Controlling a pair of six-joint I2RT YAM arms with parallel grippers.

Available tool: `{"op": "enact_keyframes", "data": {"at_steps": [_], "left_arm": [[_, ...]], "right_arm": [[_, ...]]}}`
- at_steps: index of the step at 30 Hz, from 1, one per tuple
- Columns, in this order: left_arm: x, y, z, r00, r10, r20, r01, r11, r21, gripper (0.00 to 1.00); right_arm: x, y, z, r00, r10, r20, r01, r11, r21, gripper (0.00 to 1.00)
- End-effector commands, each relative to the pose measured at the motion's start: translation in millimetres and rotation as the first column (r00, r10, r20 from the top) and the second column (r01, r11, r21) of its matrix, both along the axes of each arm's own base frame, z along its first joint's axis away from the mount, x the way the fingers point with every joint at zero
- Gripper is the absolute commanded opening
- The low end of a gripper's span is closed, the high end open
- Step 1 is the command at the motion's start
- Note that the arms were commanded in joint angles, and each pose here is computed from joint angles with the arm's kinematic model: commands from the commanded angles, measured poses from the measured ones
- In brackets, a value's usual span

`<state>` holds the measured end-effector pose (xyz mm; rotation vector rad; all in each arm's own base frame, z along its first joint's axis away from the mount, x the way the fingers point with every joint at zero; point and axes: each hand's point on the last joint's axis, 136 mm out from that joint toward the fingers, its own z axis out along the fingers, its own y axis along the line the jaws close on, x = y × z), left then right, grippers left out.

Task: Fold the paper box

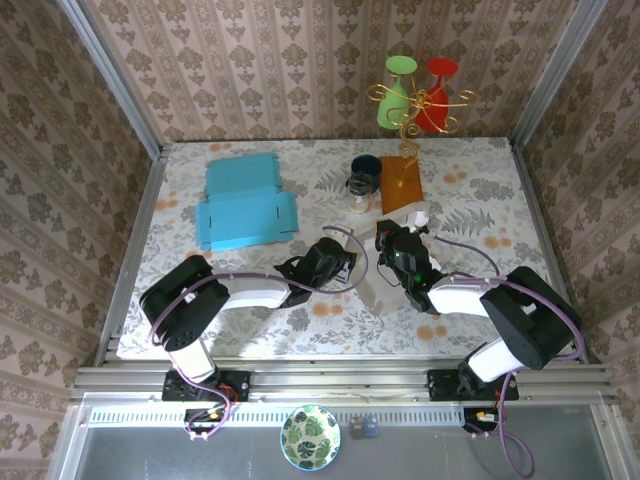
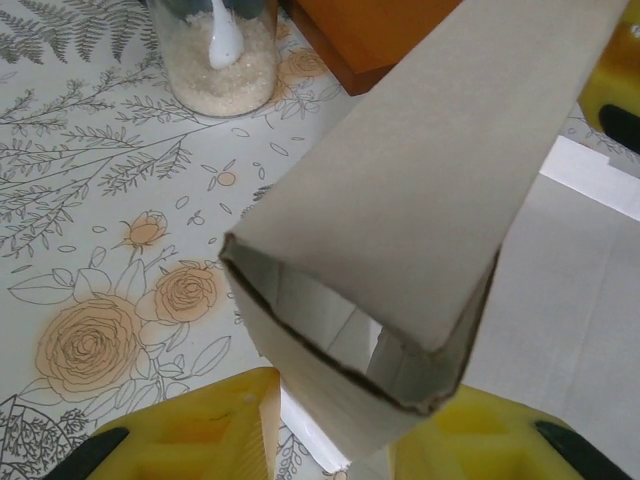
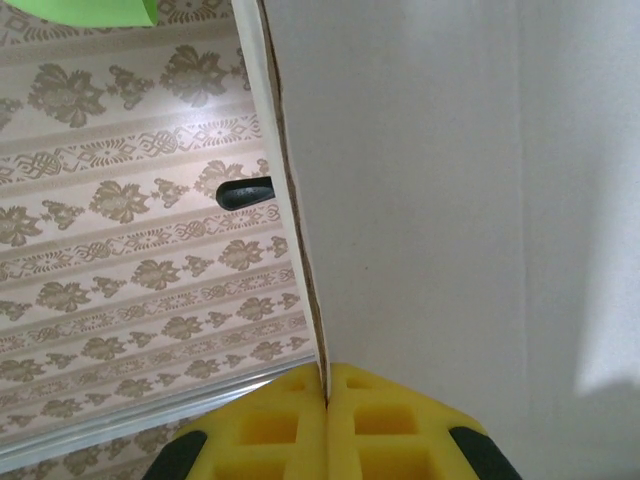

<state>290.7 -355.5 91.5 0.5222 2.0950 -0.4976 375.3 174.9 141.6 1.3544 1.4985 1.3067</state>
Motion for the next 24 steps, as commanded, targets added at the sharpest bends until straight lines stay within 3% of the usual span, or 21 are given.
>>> {"op": "enact_keyframes", "data": {"at_steps": [1,11,24], "left_arm": [[20,-5,20,0.998,0.047,0.044,-0.044,0.997,-0.065,0.33],[28,-7,18,0.998,0.039,0.053,-0.036,0.997,-0.062,0.35],[29,-13,18,0.997,0.05,0.051,-0.048,0.997,-0.053,0.24]], "right_arm": [[-3,6,-15,0.998,-0.03,-0.052,0.03,0.999,-0.012,0.0],[-2,14,-27,0.996,-0.056,-0.076,0.057,0.998,0.003,0.0],[-5,10,-30,0.992,-0.07,-0.101,0.068,0.997,-0.022,0.0]]}}
